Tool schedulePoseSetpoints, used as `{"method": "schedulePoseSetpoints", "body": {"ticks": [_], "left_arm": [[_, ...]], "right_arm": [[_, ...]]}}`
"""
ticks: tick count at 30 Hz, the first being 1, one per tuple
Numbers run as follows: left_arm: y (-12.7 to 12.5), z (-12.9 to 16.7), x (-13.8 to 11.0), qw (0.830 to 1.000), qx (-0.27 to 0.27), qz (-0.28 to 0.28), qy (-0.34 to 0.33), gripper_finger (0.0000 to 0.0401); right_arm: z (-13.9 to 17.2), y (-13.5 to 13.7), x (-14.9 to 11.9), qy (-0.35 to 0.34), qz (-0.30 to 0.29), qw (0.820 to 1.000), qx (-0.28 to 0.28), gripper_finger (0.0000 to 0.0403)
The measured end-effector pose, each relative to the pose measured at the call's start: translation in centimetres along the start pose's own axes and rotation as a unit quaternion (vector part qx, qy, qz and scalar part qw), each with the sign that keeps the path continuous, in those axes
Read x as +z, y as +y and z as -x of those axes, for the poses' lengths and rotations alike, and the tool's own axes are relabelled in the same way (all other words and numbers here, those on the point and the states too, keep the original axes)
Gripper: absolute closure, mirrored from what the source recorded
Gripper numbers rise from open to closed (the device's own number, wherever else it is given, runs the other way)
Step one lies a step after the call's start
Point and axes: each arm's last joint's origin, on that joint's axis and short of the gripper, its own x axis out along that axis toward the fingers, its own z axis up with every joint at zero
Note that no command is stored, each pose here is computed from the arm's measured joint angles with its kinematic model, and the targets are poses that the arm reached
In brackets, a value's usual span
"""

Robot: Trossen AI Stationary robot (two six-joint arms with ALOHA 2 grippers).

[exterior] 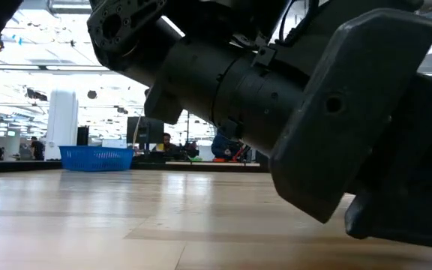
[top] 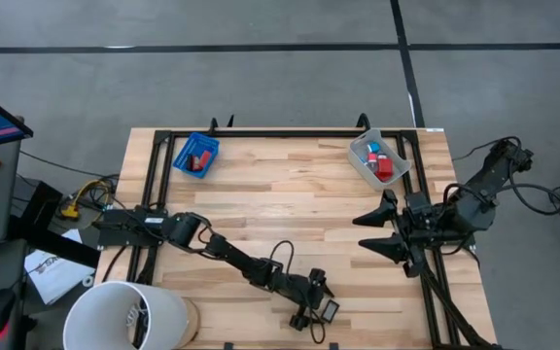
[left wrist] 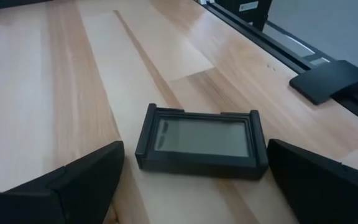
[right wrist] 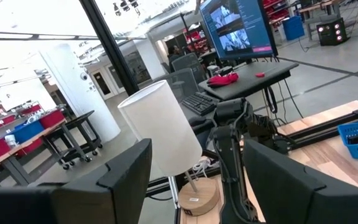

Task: Pick & Place Office items
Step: Put the black clock into the blue bin

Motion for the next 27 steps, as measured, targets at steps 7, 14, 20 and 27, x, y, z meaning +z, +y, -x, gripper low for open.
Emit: {"method": "schedulePoseSetpoints", "body": {"ticks": [7, 14, 20, 27], "left_arm": [[0.0, -0.4, 0.3, 1.0, -0.007, -0.001, -0.003, 0.0045], [0.1, -0.4, 0.3, 1.0, -0.008, 0.0, -0.002, 0.0105], [1.5, -0.1, 0.7, 1.0, 0.022, 0.005, -0.004, 0.0119], [6.8, 2.5, 3.6, 0.99, 0.138, 0.03, 0.015, 0.0096]], "right_arm": [[0.0, 0.0, 0.0, 0.001, 0.001, 1.0, 0.0, 0.0158], [0.0, 0.0, 0.0, 0.001, 0.001, 1.0, -0.001, 0.0158], [0.0, -0.1, -0.2, 0.008, 0.008, 1.0, -0.004, 0.0158], [0.8, -0.8, -0.1, 0.031, 0.038, 0.999, -0.013, 0.0158]]}}
